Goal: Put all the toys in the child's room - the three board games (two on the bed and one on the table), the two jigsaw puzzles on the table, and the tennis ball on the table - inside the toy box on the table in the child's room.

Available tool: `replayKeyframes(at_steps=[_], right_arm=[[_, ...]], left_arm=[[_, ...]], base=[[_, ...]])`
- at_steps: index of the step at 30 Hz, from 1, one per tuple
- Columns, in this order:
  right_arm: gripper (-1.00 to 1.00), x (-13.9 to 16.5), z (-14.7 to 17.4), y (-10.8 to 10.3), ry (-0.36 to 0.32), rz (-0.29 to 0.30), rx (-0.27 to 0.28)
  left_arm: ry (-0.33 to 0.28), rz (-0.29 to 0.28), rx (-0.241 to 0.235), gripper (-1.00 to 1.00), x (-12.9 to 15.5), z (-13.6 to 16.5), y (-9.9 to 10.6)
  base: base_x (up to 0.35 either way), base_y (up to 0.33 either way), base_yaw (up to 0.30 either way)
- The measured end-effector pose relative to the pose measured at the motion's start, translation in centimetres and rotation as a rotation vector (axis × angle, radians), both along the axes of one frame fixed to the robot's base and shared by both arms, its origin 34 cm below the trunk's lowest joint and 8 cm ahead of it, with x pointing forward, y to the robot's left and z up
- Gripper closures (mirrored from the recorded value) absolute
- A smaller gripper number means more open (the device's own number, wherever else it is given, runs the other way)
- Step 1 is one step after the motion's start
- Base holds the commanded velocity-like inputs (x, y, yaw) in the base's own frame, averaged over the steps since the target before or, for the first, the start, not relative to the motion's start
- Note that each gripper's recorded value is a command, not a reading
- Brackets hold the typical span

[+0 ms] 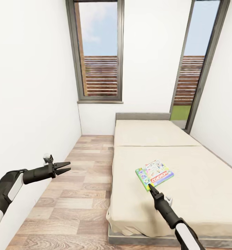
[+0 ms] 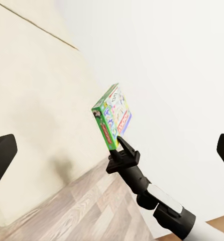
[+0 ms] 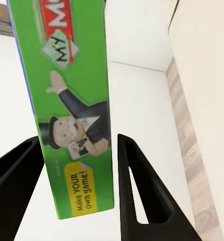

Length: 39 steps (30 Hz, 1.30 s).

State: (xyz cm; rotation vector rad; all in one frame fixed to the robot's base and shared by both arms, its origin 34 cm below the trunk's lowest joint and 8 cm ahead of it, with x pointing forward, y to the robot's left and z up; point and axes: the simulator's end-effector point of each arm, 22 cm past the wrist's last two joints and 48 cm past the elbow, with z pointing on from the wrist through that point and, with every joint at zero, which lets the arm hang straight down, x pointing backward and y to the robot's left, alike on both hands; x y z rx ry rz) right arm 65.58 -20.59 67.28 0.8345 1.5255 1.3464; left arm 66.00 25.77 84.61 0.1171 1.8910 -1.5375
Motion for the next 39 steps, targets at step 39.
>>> replayKeyframes(at_steps=[39], right_arm=[[1.0,1.2,14.7,2.1,-0.105,0.162,0.078]], left_arm=[[0.021,0.003,-0.01,-1.0,1.2,6.2,-0.9]], base=[[0.0,0.0,0.0]])
